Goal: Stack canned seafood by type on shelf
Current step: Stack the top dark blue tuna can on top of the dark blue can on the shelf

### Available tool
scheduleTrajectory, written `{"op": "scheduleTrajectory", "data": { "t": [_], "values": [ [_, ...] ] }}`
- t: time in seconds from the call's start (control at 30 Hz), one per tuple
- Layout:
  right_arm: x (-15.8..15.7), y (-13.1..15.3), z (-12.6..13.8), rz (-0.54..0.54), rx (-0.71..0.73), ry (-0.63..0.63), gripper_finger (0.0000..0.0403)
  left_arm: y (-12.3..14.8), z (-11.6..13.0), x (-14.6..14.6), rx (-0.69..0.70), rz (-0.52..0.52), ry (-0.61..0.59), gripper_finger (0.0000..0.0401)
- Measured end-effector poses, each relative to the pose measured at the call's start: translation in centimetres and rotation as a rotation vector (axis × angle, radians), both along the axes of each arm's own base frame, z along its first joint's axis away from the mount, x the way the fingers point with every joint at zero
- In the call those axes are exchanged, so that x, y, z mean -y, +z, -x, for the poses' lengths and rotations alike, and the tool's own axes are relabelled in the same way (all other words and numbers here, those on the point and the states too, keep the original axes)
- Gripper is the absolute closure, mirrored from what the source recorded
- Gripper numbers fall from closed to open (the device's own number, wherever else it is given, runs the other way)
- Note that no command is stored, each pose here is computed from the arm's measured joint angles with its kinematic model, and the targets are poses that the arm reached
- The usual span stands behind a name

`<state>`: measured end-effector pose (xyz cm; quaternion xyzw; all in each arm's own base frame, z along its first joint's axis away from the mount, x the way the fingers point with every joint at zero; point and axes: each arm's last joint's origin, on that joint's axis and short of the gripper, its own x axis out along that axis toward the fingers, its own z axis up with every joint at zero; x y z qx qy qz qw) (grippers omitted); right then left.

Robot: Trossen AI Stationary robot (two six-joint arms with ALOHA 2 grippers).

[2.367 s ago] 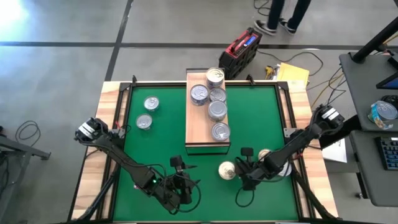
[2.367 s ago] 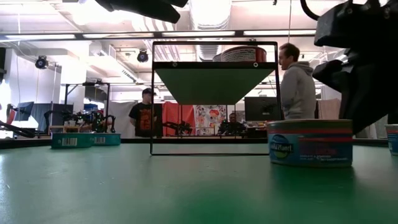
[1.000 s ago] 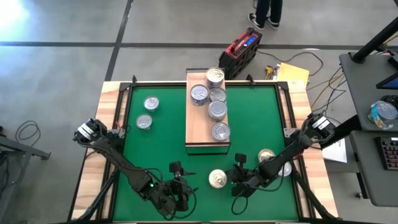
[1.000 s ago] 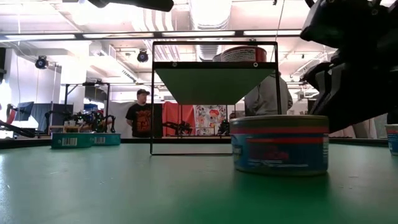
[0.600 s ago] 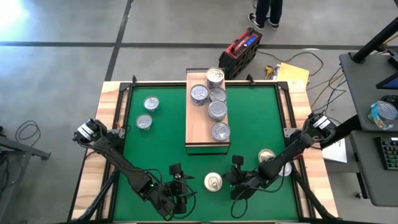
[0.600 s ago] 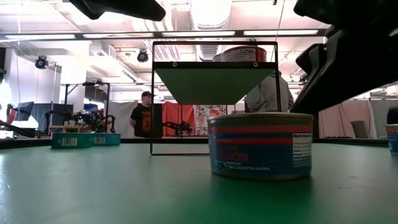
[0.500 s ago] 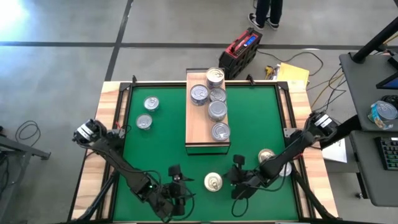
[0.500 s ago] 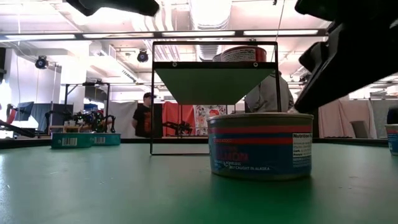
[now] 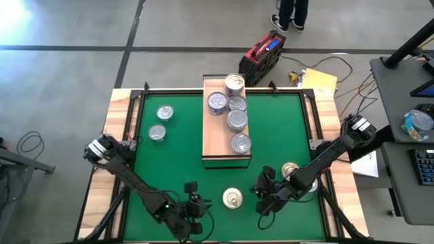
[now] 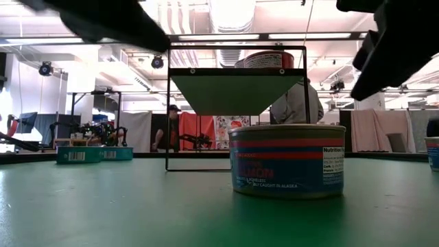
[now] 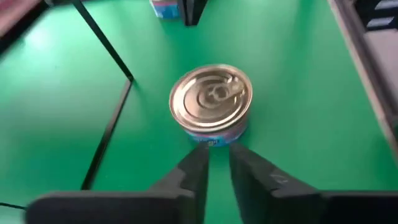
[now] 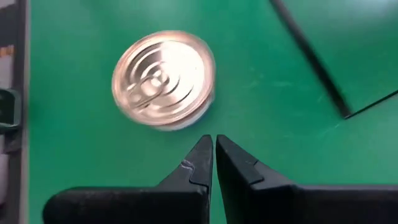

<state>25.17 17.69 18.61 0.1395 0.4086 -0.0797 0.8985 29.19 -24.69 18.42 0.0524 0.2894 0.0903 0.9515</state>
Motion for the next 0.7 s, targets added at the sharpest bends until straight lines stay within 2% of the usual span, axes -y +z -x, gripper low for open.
{"op": "scheduleTrajectory", "data": {
  "t": [0.07,0.13,0.4,0.7],
  "values": [
    [-0.1,0.0,0.0,-0.049,-0.013,-0.017,0.039,-1.0,-0.4,0.3,-0.009,-0.011,0.0,0.0383],
    [-0.1,0.0,0.1,-0.093,-0.022,-0.047,0.039,-1.7,-0.8,0.8,-0.014,-0.019,-0.004,0.0396],
    [-0.2,-0.1,0.1,-0.127,-0.036,-0.048,0.0384,-3.6,-2.2,2.1,-0.031,-0.058,-0.01,0.04],
    [-0.2,-0.1,0.0,-0.108,-0.029,-0.034,0.0311,-3.7,-2.4,2.2,-0.027,-0.044,0.008,0.0401]
  ]
}}
